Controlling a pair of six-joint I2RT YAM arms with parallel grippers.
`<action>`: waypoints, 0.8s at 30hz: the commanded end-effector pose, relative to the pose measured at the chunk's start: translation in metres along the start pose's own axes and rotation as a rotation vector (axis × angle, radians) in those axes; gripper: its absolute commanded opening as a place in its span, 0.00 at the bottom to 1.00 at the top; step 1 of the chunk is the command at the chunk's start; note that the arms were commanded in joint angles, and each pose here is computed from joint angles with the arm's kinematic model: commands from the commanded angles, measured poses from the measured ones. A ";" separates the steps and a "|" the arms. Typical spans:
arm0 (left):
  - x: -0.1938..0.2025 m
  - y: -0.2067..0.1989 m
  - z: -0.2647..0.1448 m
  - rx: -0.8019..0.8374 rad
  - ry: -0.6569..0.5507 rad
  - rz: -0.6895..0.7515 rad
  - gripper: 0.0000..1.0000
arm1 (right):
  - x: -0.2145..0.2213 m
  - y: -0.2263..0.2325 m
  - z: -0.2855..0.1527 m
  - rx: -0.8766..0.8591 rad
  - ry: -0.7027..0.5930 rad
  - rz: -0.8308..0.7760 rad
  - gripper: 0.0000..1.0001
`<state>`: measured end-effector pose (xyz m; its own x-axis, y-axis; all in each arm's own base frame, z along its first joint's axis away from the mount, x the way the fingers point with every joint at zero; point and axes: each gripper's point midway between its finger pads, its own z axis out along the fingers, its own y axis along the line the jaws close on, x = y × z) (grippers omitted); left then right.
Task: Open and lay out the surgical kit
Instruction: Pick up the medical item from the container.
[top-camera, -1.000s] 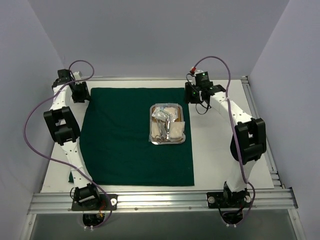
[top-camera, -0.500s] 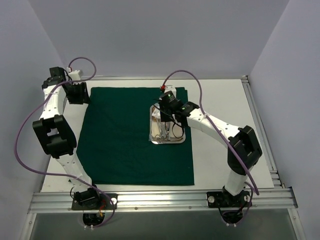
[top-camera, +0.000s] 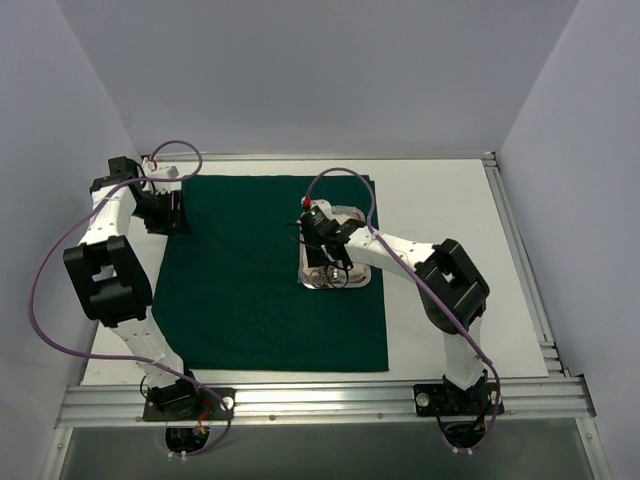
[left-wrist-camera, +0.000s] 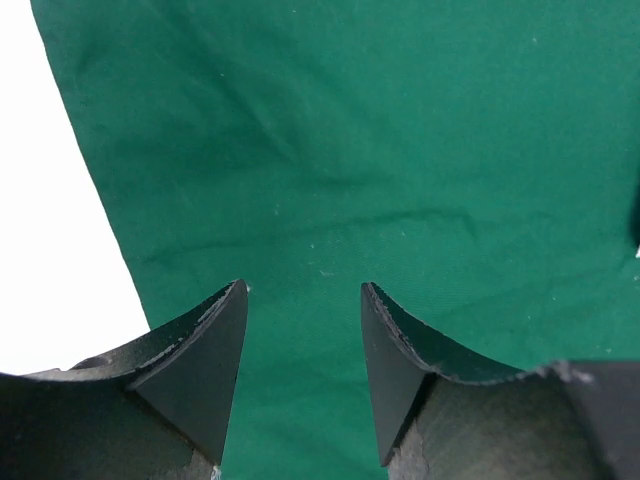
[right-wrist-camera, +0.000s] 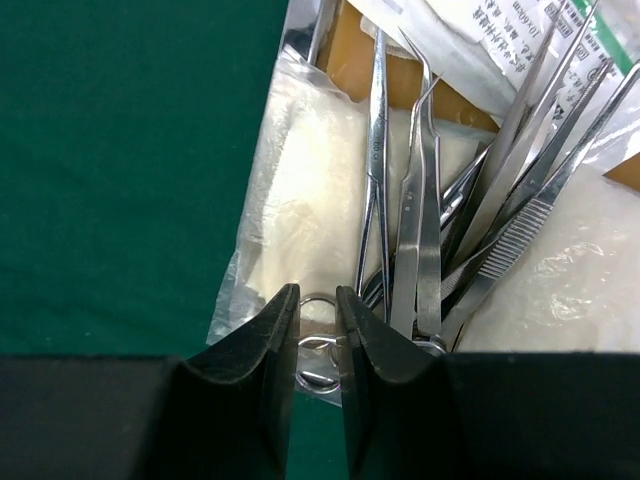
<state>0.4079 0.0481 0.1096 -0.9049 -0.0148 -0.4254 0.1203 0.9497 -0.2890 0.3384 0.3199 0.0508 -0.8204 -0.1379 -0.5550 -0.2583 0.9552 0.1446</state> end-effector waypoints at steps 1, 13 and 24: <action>-0.009 -0.013 -0.020 0.031 -0.056 0.051 0.58 | 0.005 -0.007 0.005 0.046 0.020 0.017 0.18; -0.009 -0.020 -0.023 0.062 -0.059 0.055 0.58 | 0.010 -0.016 0.009 0.095 0.041 -0.007 0.18; -0.011 -0.023 -0.026 0.074 -0.062 0.057 0.58 | -0.010 -0.014 -0.014 0.094 -0.017 -0.005 0.15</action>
<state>0.4014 0.0379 0.1184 -0.9000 -0.0005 -0.4359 0.1582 0.9314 -0.3277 0.3365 0.3097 0.0316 -0.8424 -0.1556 -0.5159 -0.2304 0.9695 0.0838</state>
